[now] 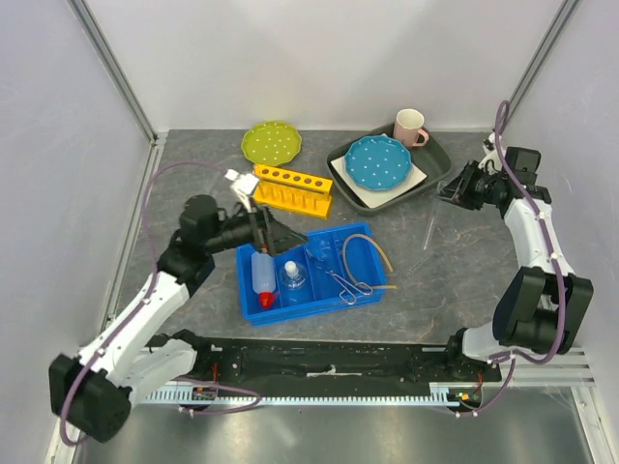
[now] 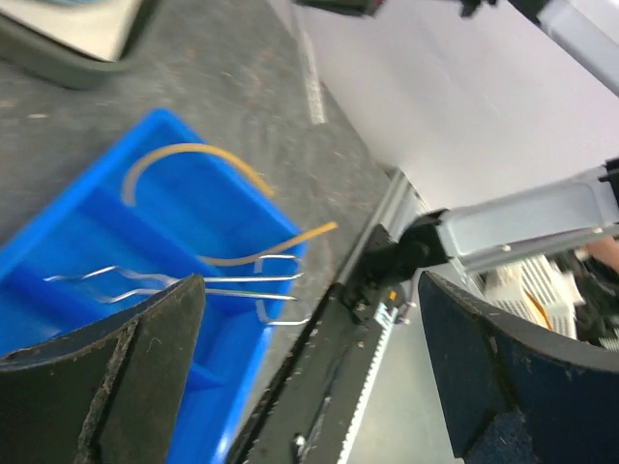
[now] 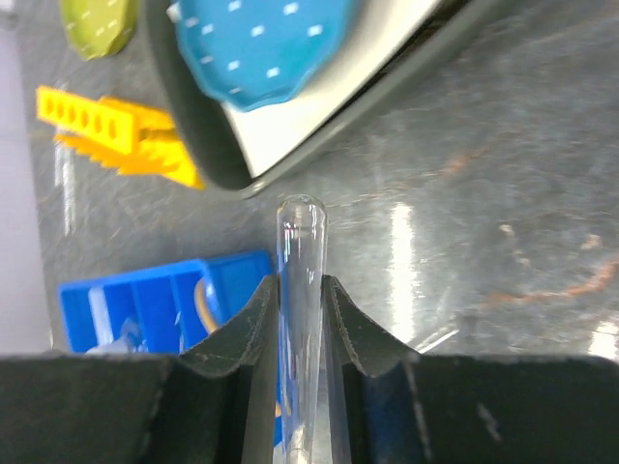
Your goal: Organize the chemistry lab equipment
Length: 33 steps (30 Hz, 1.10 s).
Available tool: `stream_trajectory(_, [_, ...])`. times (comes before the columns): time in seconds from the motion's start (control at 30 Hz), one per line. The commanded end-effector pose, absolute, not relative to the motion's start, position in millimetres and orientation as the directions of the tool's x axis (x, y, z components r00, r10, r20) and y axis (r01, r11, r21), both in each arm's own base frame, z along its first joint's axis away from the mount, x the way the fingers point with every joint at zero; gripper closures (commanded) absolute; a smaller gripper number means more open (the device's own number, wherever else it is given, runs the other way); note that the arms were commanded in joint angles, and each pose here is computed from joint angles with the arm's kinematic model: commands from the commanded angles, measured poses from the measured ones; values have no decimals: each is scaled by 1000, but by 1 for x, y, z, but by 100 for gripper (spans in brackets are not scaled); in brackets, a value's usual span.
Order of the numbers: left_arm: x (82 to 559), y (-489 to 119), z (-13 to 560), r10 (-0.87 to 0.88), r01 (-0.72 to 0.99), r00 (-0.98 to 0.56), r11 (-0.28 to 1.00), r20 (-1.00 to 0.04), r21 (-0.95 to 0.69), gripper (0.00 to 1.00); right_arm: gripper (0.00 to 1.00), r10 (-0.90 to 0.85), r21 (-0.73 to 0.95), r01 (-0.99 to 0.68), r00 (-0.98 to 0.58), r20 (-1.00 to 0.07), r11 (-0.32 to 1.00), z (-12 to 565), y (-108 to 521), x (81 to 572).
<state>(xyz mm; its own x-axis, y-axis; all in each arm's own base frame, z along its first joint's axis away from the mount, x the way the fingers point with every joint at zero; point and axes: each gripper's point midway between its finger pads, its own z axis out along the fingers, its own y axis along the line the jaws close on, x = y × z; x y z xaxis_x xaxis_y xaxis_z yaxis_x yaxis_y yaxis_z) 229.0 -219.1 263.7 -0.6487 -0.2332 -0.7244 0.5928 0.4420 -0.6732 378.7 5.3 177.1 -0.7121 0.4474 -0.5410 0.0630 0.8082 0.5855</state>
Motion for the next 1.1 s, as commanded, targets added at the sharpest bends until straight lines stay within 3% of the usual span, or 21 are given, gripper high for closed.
stream_trajectory(0.0, [222, -281, 302, -253, 652, -635, 333, -730, -682, 3, 75, 363, 628, -131, -718, -594, 768, 216, 48, 361])
stream_trajectory(0.27, [231, -377, 260, -176, 578, -733, 347, -657, -739, 4, 74, 260, 634, -359, -692, -674, 685, 265, 109, 335])
stream_trajectory(0.6, [230, -437, 252, -232, 581, -728, 291, -645, -760, 7, 74, 238, 660, -428, -698, -676, 618, 276, 138, 319])
stream_trajectory(0.9, [231, -468, 243, -234, 534, -774, 257, -588, -805, 28, 74, 243, 664, -445, -690, -682, 601, 280, 142, 312])
stream_trajectory(1.07, [231, -472, 241, -218, 522, -790, 254, -574, -815, 50, 73, 224, 659, -468, -689, -689, 588, 280, 151, 306])
